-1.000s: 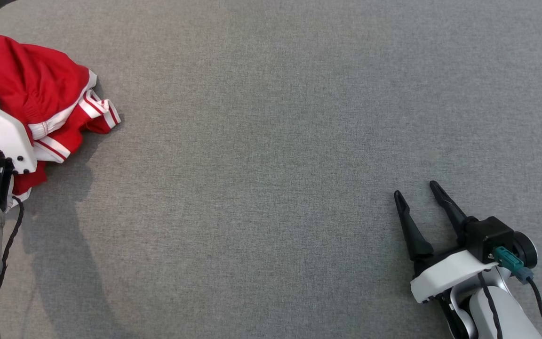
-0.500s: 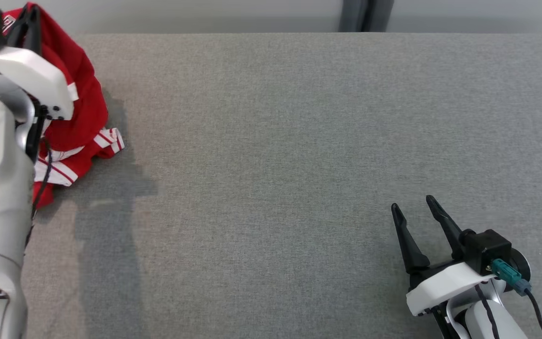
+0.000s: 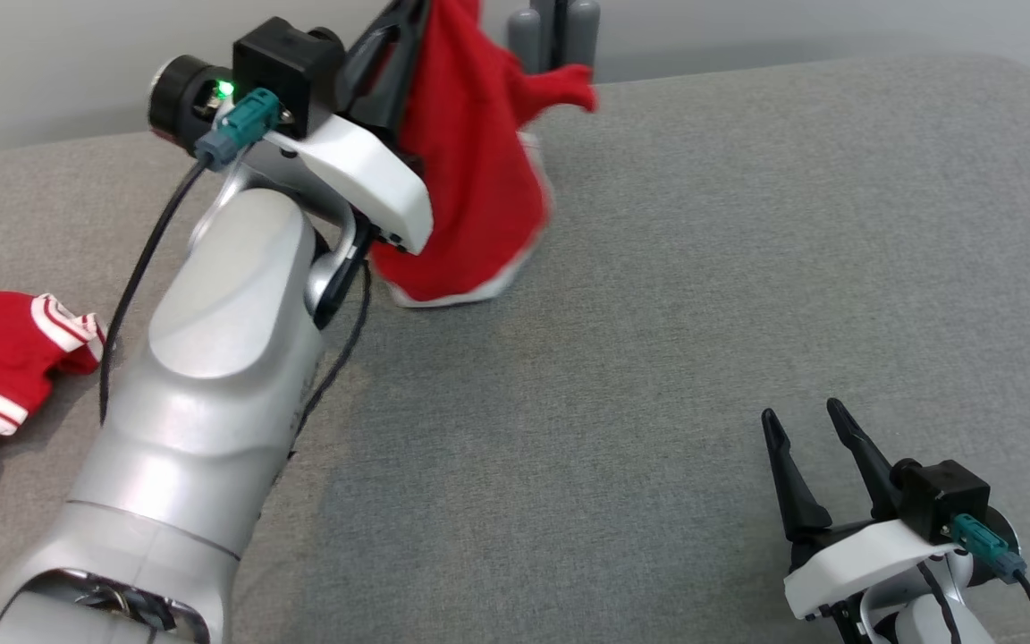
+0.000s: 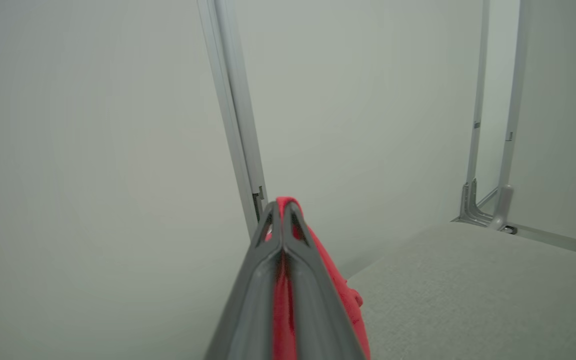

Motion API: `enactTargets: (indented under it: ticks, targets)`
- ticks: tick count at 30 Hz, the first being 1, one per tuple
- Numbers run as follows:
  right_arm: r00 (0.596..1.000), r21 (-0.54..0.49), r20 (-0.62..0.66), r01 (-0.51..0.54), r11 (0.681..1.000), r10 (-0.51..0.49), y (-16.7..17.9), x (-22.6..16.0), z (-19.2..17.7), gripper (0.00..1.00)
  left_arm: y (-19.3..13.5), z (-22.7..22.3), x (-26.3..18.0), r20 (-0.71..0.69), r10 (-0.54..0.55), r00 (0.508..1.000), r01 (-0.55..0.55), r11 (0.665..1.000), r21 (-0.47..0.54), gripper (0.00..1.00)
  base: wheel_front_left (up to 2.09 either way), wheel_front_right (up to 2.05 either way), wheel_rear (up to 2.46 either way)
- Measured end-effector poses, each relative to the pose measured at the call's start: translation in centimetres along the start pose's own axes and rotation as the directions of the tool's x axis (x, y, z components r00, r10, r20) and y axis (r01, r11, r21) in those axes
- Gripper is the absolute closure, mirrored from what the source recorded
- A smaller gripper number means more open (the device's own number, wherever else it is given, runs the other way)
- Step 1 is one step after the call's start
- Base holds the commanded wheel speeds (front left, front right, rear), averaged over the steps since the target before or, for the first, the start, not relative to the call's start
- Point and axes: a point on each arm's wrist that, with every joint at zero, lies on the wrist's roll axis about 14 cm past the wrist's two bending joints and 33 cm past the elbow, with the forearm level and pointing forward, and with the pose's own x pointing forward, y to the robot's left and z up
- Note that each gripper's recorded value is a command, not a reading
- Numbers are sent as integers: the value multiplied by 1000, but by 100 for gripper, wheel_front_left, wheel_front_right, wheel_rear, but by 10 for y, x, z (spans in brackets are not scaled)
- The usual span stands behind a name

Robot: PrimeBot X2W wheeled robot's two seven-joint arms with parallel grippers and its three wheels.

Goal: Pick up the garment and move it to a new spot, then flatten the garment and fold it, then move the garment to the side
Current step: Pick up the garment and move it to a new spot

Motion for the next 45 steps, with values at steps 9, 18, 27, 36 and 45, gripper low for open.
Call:
enactTargets:
  ticks: [9,18,27,36,45]
  targets:
    - [998,21,13,63,998,-64,-18,-15,4,0,-78,-19,-16,14,-126,992,127,978,-167,100,0,0,0]
    - [999,34,8,53,998,-53,-14,-14,2,0,-36,-92,-69,-192,57,980,-91,981,-170,71,0,0,0]
    - [998,23,54,21,1000,-22,-4,-10,17,0,21,-113,-160,-255,311,915,-342,935,-88,0,0,0,0]
    - [997,4,79,-5,1000,4,6,-20,24,0,38,-111,-228,-267,460,847,-480,877,-9,0,0,0,0]
    - [992,-20,129,3,1000,0,5,-36,38,0,40,-96,-269,-242,526,815,-533,845,43,0,0,0,0]
